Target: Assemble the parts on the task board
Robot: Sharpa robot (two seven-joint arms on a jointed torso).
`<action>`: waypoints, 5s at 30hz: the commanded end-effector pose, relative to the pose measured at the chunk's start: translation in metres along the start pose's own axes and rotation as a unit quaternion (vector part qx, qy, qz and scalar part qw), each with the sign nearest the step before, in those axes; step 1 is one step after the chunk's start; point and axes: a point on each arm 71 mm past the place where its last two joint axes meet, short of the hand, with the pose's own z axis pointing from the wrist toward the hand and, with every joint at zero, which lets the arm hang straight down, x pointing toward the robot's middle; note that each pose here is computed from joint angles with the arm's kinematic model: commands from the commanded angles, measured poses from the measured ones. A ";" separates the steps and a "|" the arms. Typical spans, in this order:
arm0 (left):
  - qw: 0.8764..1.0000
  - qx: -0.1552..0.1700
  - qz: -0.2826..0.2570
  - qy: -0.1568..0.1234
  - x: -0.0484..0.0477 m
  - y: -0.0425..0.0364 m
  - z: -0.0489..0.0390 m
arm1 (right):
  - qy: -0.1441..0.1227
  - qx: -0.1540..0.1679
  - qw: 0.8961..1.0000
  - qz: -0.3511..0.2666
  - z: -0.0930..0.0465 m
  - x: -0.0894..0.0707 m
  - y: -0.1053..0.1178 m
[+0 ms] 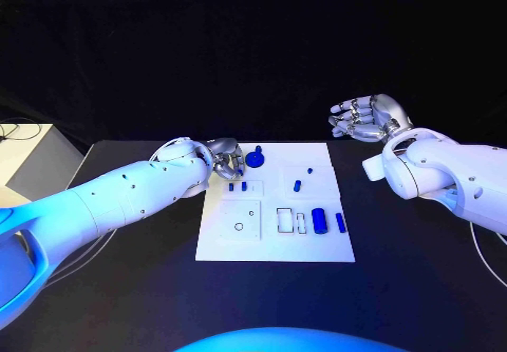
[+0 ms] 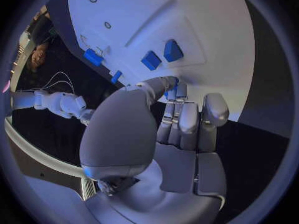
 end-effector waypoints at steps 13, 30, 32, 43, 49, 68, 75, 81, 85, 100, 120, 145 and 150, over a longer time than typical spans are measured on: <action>1.000 0.003 0.006 0.017 0.0070 -0.0011 -0.0001 | 0.007 -0.005 1.000 0.000 0.000 0.001 0.001; 1.000 0.003 0.013 0.005 0.0069 0.0001 -0.0004 | 0.008 -0.005 1.000 0.000 0.001 0.001 0.000; 1.000 0.003 0.013 0.004 0.0068 0.0002 -0.0005 | 0.008 -0.005 1.000 0.000 0.001 0.001 0.000; 1.000 0.001 0.012 -0.002 0.0057 0.0020 -0.0011 | 0.006 -0.004 1.000 -0.001 0.001 0.001 0.000; 1.000 -0.001 0.012 0.000 0.0058 0.0030 -0.0012 | 0.006 -0.004 1.000 -0.001 0.001 0.001 0.000; 1.000 -0.020 0.013 -0.001 0.0044 0.0129 -0.0014 | 0.009 0.001 1.000 -0.001 0.001 0.001 -0.001; 0.999 -0.035 0.014 -0.010 0.0010 0.0255 -0.0030 | 0.021 0.000 1.000 -0.013 0.001 0.001 -0.002; 0.999 -0.039 0.008 -0.035 -0.0068 0.0346 -0.0054 | 0.047 -0.019 0.997 -0.058 0.001 0.002 -0.002; 0.995 -0.036 -0.023 -0.088 -0.0215 0.0413 -0.0092 | 0.074 -0.031 0.991 -0.110 0.002 0.004 -0.003; 0.883 0.065 -0.457 -0.089 -0.0470 0.0431 -0.0527 | 0.140 -0.053 0.915 -0.374 0.007 0.023 -0.012; 0.776 0.145 -0.612 -0.050 -0.0261 0.0216 -0.1024 | 0.154 -0.034 0.868 -0.472 0.017 0.067 -0.034; 0.784 0.148 -0.602 -0.038 -0.0238 0.0129 -0.1064 | 0.173 -0.040 0.866 -0.467 0.018 0.102 -0.043; 0.786 0.146 -0.599 -0.037 -0.0236 0.0134 -0.1065 | 0.176 -0.040 0.866 -0.466 0.018 0.106 -0.044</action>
